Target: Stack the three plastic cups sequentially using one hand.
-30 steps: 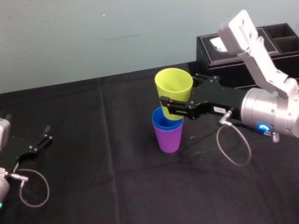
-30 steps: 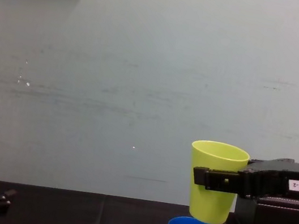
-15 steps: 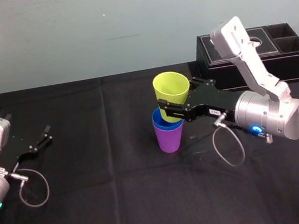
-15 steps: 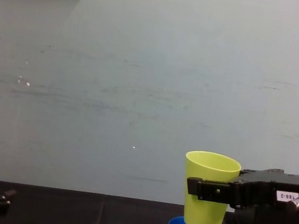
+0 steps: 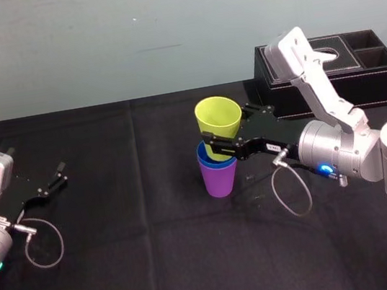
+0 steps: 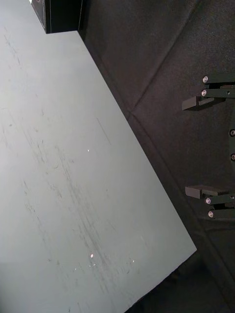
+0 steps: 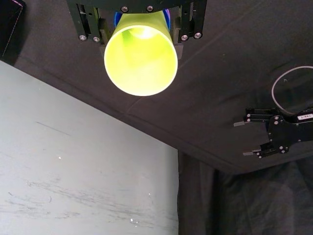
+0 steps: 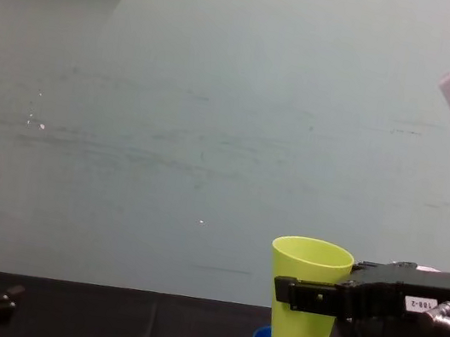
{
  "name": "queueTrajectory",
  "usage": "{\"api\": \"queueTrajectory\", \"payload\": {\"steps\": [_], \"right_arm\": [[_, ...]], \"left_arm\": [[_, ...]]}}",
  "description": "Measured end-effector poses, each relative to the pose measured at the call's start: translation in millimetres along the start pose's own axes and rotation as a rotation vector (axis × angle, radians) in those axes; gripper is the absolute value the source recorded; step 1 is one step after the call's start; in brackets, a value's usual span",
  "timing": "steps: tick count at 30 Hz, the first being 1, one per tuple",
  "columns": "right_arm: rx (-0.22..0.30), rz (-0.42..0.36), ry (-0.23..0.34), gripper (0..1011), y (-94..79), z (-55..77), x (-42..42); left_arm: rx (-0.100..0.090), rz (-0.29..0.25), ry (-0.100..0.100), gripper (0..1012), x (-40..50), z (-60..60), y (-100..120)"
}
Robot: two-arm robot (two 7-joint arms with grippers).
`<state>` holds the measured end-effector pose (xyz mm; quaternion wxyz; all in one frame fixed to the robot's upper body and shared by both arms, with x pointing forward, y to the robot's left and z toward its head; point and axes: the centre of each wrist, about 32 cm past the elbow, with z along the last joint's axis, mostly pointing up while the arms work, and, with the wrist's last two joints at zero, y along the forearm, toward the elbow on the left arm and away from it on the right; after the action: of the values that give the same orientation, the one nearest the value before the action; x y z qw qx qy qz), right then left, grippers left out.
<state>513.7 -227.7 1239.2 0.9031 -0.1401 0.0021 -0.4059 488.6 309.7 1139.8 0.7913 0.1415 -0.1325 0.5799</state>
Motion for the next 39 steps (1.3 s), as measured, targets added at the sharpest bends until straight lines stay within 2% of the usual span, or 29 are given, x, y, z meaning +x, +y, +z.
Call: {"api": "queueTrajectory", "payload": {"steps": [29,39], "right_arm": [[-0.019,0.006,-0.017,733,16.1,-19.4,0.1],[-0.025,0.012,-0.020,733,16.4,-23.6,-0.9]], "left_arm": [[0.000,0.000,0.000,1000,0.0,0.0,0.0],[0.000,0.000,0.000,1000,0.0,0.0,0.0]]}}
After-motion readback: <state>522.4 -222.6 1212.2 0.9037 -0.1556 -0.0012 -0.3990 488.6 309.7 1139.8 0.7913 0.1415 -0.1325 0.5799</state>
